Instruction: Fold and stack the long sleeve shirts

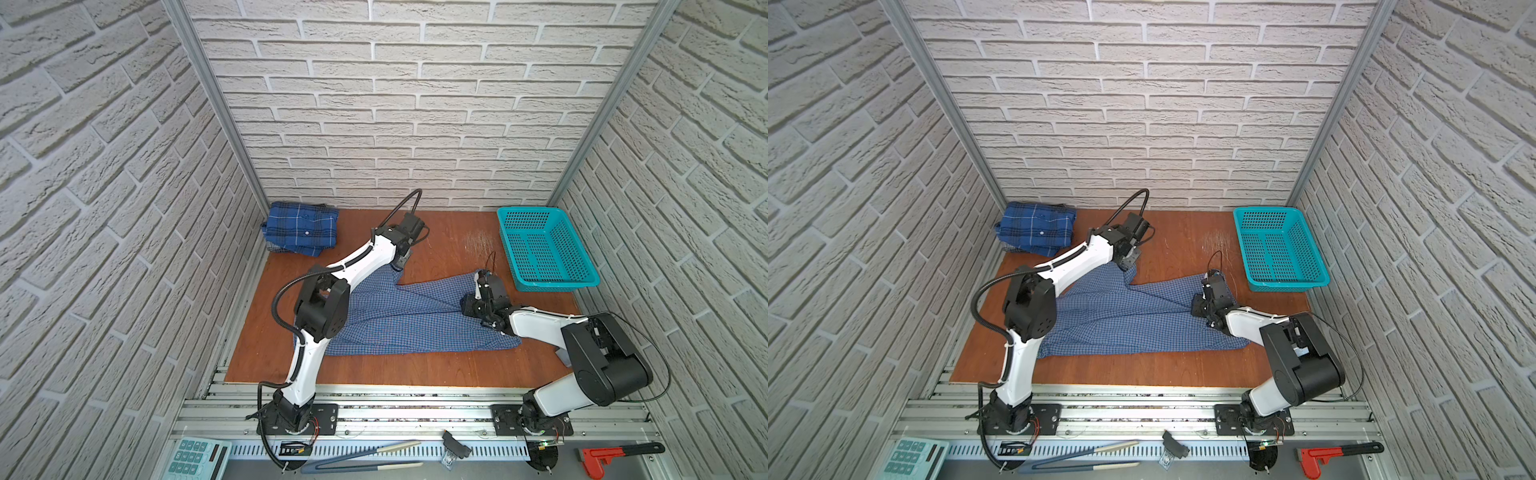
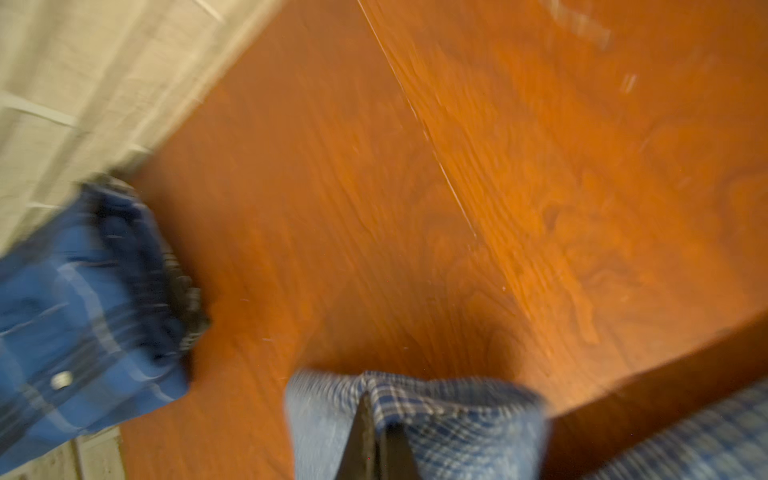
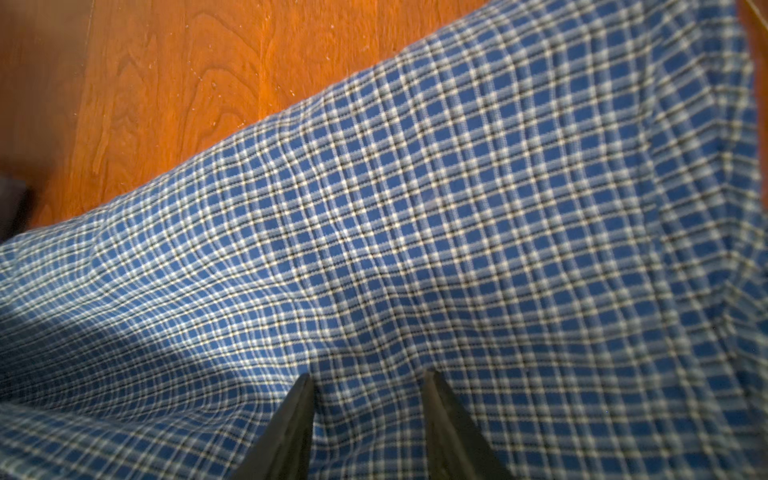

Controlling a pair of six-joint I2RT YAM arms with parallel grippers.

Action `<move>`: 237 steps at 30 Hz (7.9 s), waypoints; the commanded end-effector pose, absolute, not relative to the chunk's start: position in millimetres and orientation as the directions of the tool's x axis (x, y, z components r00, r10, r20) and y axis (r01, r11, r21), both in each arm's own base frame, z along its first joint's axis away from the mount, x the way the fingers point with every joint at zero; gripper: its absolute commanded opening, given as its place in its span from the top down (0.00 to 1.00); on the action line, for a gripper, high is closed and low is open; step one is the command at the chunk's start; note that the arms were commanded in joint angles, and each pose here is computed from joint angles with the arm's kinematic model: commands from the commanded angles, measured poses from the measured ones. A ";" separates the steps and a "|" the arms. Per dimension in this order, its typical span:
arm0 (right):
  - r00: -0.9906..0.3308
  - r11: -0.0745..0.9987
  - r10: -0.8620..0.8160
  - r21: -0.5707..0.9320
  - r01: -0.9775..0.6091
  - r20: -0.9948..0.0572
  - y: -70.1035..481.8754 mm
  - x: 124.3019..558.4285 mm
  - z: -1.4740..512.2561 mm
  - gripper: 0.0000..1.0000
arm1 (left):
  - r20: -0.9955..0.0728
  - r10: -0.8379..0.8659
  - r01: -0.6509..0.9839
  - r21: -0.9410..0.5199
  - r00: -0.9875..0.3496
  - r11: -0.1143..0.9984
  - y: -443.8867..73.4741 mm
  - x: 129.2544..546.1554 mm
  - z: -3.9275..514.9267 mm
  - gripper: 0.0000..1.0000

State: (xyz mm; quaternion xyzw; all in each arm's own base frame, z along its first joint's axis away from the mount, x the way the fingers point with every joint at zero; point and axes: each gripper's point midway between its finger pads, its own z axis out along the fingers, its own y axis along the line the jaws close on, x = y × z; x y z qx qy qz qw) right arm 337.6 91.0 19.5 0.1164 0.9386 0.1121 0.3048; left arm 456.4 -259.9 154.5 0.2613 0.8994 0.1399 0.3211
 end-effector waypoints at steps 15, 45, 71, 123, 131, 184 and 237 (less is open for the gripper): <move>-0.848 0.945 0.291 0.270 0.183 -0.443 94.2 316.1 36.7 0.53 | -0.808 0.025 0.020 0.016 -0.589 1.000 -209.6 335.7 203.2 0.82; -0.870 0.981 0.001 0.167 -0.094 -0.493 265.2 479.0 20.6 0.22 | -0.754 -0.238 -0.012 -0.292 -0.612 0.956 -133.9 269.7 168.3 0.42; -0.897 0.994 -0.104 -0.084 -0.075 -0.430 250.9 452.7 -1.4 0.88 | -0.731 -0.243 -0.060 -0.268 -0.638 0.962 -85.8 309.8 166.1 0.35; -0.778 0.946 0.217 -0.068 0.316 -0.589 17.9 332.9 94.9 0.94 | -0.624 0.006 0.140 -0.166 -0.782 0.976 -201.5 324.6 45.0 0.54; -0.623 0.936 0.247 0.018 0.350 -0.742 9.8 344.4 153.7 0.94 | -0.675 -0.026 0.113 -0.162 -0.737 0.980 -186.0 319.2 70.8 1.00; -0.846 0.893 0.448 0.107 0.436 -0.289 38.5 262.4 51.8 0.19 | -0.702 -0.092 0.158 -0.283 -0.706 0.946 -279.7 538.9 100.2 0.18; -0.922 0.974 0.228 0.076 0.215 -0.314 116.4 155.7 42.1 0.15 | -0.645 -0.154 0.162 -0.403 -0.749 0.901 -229.6 322.2 124.5 0.02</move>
